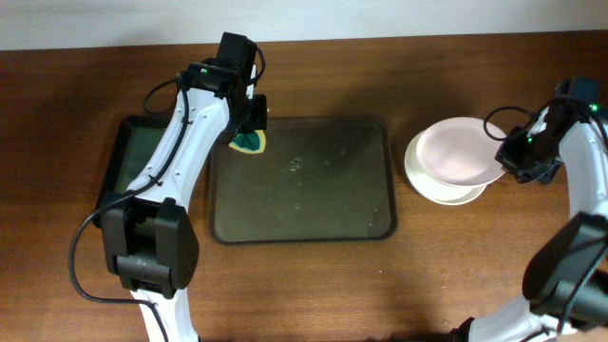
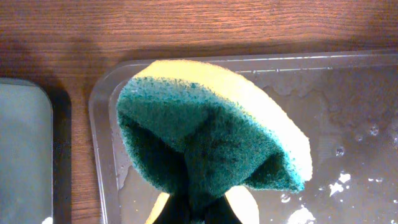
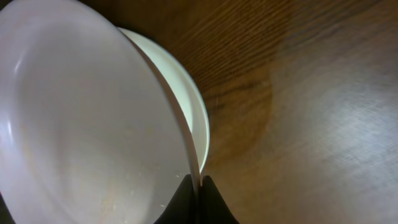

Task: Clean dirty plates on tray and stack at the side
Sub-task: 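Lift the pinkish plate with the right gripper and stack it on the pile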

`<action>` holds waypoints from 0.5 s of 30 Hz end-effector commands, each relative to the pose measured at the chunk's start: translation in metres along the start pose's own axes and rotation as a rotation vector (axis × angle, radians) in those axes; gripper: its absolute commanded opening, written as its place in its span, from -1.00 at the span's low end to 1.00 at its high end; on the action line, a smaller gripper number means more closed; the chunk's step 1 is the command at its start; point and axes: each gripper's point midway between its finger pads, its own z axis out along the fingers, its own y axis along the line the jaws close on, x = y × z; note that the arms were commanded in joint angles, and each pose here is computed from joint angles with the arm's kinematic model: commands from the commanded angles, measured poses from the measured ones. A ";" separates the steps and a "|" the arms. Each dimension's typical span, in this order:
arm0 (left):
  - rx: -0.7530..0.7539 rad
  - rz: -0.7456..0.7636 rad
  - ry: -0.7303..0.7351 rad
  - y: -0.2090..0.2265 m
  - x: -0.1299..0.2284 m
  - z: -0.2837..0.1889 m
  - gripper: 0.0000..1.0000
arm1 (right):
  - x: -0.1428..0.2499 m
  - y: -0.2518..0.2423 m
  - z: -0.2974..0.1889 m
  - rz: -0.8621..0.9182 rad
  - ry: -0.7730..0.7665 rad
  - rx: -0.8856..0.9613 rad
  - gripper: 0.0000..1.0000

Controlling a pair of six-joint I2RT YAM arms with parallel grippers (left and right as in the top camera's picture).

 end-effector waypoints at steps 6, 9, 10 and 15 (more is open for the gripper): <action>0.004 0.006 0.001 0.009 -0.002 -0.003 -1.00 | 0.003 0.004 0.064 0.003 0.124 -0.018 -0.65; -0.018 -0.019 0.016 0.036 -0.005 -0.025 -1.00 | 0.016 0.027 0.060 -0.075 0.170 -0.085 -0.35; -0.030 -0.016 0.022 0.053 -0.006 -0.038 -1.00 | 0.020 0.038 0.053 -0.116 0.182 -0.097 -0.23; -0.078 0.046 0.087 0.130 0.007 -0.051 -1.00 | 0.015 0.104 -0.014 -0.293 0.092 -0.143 0.44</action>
